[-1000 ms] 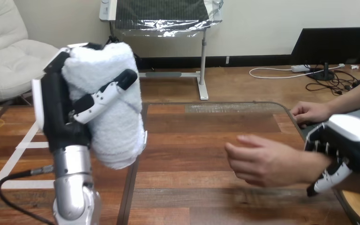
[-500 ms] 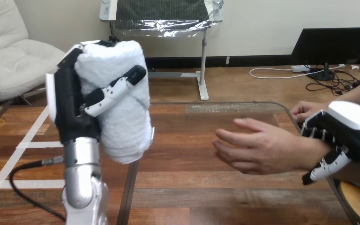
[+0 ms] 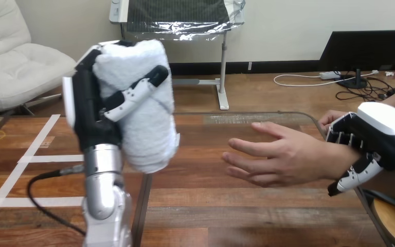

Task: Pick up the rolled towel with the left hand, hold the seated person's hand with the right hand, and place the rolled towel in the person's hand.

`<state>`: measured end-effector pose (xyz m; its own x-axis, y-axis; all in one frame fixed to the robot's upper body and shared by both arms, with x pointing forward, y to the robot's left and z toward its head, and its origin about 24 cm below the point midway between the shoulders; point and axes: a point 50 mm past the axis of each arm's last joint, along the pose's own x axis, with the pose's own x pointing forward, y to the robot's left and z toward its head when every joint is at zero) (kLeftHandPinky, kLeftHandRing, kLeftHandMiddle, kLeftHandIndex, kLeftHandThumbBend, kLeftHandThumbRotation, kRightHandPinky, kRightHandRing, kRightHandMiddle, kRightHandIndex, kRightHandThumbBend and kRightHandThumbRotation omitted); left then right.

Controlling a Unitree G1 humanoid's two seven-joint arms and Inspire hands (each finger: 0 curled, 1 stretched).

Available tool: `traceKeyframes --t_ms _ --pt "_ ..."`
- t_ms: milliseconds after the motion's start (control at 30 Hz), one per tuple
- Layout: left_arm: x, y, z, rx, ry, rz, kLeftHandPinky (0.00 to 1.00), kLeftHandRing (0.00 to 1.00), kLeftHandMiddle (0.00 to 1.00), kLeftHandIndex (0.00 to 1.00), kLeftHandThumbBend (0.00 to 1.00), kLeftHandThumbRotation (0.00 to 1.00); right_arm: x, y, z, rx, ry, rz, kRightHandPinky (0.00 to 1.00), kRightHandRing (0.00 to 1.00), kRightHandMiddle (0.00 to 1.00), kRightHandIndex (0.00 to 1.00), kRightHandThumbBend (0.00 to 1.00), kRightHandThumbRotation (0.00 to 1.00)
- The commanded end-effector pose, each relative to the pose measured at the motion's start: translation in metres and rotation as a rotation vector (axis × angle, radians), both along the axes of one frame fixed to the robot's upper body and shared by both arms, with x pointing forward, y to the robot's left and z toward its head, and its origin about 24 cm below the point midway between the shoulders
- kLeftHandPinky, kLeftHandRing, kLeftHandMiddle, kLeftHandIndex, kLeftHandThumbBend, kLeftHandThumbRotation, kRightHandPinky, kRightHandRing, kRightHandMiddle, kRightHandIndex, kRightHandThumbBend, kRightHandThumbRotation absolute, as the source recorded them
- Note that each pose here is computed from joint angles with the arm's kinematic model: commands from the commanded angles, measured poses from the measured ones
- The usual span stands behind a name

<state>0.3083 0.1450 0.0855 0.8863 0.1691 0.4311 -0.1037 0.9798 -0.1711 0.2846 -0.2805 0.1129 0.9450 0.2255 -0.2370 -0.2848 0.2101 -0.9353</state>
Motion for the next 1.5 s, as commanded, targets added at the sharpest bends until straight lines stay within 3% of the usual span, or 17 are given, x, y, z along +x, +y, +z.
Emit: traceKeyframes --t_ms 0,733,1467 --pt "0.019 -0.022 0.032 -0.02 -0.127 -0.064 0.27 0.32 0.37 0.39 0.62 0.0 0.011 0.014 0.012 0.033 -0.051 0.035 0.29 0.35 0.41 0.45 0.97 0.0" --pt "0.033 -0.062 0.027 -0.052 -0.082 -0.147 0.3 0.36 0.41 0.43 0.7 0.0 0.019 0.029 0.019 0.046 -0.058 0.05 0.33 0.38 0.44 0.46 0.95 0.0" --pt "0.031 -0.106 0.028 -0.113 -0.054 -0.29 0.31 0.37 0.41 0.44 0.73 0.0 0.025 0.047 0.026 0.088 -0.075 0.078 0.33 0.39 0.45 0.46 0.95 0.02"
